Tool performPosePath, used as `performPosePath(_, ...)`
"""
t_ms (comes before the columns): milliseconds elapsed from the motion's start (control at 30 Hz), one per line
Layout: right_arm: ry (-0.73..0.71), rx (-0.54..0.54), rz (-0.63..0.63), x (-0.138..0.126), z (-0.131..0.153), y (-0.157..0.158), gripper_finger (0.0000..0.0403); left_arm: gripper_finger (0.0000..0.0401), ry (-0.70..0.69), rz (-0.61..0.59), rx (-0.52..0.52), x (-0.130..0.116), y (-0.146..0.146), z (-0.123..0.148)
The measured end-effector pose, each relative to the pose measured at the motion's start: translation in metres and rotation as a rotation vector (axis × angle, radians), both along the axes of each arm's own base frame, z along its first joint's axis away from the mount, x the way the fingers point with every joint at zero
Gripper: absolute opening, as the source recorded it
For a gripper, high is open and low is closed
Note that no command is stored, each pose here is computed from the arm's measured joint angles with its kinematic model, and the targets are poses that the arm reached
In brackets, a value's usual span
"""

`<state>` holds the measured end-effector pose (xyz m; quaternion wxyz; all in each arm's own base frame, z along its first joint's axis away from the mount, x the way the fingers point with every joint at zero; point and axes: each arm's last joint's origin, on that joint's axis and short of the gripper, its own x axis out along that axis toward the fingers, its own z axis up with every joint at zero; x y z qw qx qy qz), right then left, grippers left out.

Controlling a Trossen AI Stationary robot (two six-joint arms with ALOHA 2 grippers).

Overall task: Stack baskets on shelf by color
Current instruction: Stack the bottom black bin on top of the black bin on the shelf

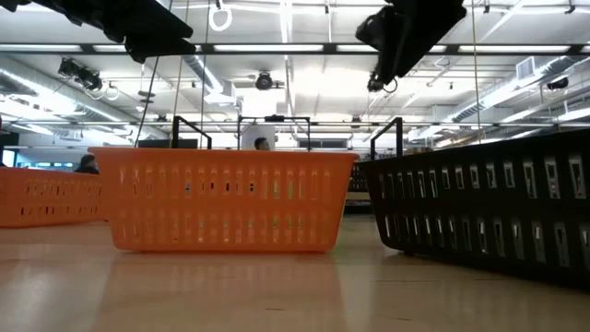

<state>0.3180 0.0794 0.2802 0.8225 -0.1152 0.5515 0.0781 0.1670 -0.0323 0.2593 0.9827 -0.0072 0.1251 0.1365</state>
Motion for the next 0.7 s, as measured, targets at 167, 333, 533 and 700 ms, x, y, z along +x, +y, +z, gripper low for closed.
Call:
performPosePath(167, 0.123, -0.026, 0.052, 0.012, -0.037, 0.019, 0.0169, 0.0231, 0.000, 0.000, -0.002, 0.000, 0.000, 0.000)
performPosePath(333, 0.218, 0.004, 0.073, 0.022, -0.065, 0.025, 0.0169, 0.0231, 0.001, 0.000, -0.002, 0.000, 0.000, 0.000)
performPosePath(533, 0.244, 0.052, 0.086, 0.026, -0.076, 0.030, 0.0167, 0.0231, 0.003, 0.000, -0.002, 0.000, 0.000, 0.000)
performPosePath(700, 0.199, 0.070, 0.105, 0.028, -0.076, 0.042, 0.0167, 0.0231, 0.006, 0.001, -0.003, 0.000, 0.000, -0.001)
